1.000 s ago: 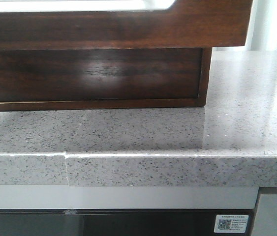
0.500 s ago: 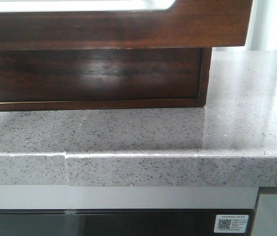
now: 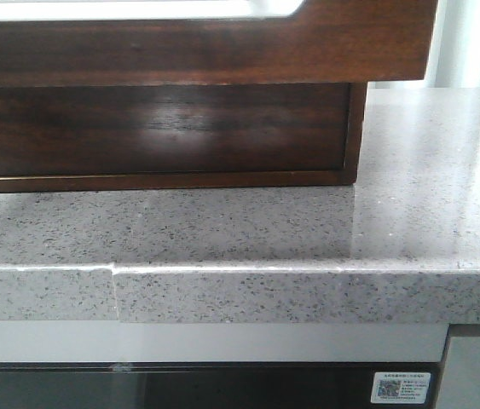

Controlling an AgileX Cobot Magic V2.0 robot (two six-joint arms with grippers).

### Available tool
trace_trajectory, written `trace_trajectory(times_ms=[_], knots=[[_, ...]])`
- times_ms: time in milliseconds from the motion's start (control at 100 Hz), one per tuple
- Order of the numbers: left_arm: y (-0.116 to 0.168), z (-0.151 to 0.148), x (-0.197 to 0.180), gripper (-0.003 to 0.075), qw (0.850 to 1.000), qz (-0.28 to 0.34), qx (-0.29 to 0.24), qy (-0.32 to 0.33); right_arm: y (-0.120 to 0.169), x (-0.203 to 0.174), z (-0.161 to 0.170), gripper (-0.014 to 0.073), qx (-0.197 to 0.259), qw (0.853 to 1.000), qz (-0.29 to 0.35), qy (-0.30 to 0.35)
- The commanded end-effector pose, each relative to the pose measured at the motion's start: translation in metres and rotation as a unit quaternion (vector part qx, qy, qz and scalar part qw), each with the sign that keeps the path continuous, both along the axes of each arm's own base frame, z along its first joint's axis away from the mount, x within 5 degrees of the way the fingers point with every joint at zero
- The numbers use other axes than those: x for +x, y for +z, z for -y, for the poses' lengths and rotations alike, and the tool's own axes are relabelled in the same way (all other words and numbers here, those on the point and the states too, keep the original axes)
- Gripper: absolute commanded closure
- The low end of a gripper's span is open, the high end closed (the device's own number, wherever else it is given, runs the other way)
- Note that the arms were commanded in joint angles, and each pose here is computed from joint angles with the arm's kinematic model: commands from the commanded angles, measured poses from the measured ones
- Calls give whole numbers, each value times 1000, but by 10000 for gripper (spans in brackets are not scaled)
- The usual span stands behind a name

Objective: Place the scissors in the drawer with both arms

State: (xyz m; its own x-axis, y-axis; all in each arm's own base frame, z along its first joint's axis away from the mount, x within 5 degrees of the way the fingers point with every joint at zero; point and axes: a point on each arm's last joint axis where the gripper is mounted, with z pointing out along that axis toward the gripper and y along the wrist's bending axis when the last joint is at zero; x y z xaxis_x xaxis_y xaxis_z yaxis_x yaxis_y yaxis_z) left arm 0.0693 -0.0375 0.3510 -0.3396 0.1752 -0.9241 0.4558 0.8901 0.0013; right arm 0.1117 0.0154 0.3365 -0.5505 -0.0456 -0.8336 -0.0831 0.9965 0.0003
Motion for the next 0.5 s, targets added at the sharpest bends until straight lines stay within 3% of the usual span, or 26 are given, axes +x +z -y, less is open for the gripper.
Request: trace_trajectory(times_ms=[0,120,220,490], knots=[[15,0,1,741,999,36,-28,7,12,2,1,664,-9,999,41,2],[12,-1,-6,741,998,51,-33,7,12,2,1,664,-9,999,41,2],[3,-11,-23,741,993,115,-4,41,12,2,1,664,-9,999,41,2],[-78,-27,-23,741,969,197,-41,140,12,2,1,664,-9,999,41,2]])
